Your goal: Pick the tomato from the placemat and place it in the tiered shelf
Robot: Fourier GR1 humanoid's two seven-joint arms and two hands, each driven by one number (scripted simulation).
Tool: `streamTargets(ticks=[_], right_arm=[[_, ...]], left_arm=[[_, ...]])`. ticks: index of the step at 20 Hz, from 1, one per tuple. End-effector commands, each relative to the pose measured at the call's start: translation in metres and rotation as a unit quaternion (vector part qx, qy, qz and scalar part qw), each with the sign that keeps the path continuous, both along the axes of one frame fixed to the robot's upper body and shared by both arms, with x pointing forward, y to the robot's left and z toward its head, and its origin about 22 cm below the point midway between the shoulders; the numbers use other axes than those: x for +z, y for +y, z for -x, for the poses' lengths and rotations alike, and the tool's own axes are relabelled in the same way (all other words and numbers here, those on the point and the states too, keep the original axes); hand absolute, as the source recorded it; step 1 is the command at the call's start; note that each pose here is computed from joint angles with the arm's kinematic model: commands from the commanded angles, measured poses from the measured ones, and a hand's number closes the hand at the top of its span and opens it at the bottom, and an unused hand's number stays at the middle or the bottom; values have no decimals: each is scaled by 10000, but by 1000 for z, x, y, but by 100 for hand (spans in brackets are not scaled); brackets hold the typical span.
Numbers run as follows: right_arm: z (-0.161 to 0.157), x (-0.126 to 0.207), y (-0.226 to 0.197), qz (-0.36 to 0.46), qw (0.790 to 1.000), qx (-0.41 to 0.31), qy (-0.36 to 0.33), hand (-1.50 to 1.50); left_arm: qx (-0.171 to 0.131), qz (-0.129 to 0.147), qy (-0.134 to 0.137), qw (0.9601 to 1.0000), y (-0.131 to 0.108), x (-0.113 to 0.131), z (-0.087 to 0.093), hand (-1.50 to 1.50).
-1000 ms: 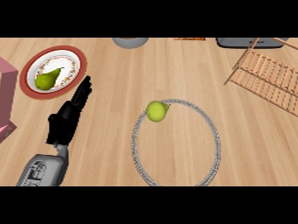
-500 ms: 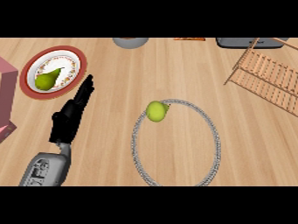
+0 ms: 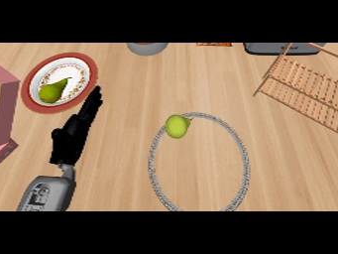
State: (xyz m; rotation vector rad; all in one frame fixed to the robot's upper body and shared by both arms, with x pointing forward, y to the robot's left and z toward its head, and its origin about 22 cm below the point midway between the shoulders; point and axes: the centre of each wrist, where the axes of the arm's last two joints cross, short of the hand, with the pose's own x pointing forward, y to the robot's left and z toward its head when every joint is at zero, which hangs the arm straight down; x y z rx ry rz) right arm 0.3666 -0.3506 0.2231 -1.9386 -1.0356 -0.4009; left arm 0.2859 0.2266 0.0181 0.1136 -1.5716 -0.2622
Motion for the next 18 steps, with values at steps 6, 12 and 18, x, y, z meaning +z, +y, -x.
streamTargets(ticks=[6, 12, 18], right_arm=[[23, 27, 2, -445, 9935, 382, -972, -150], [18, 39, 3, -724, 9886, 828, -1032, -150], [39, 60, 9, -691, 9671, 709, -2345, -150]], left_arm=[[74, -12, -99, 9999, -1, 1, 2, 0], [2, 11, 6, 10000, -8, -9, 6, 0], [-62, 99, -10, 9999, 1, -12, 14, 0]])
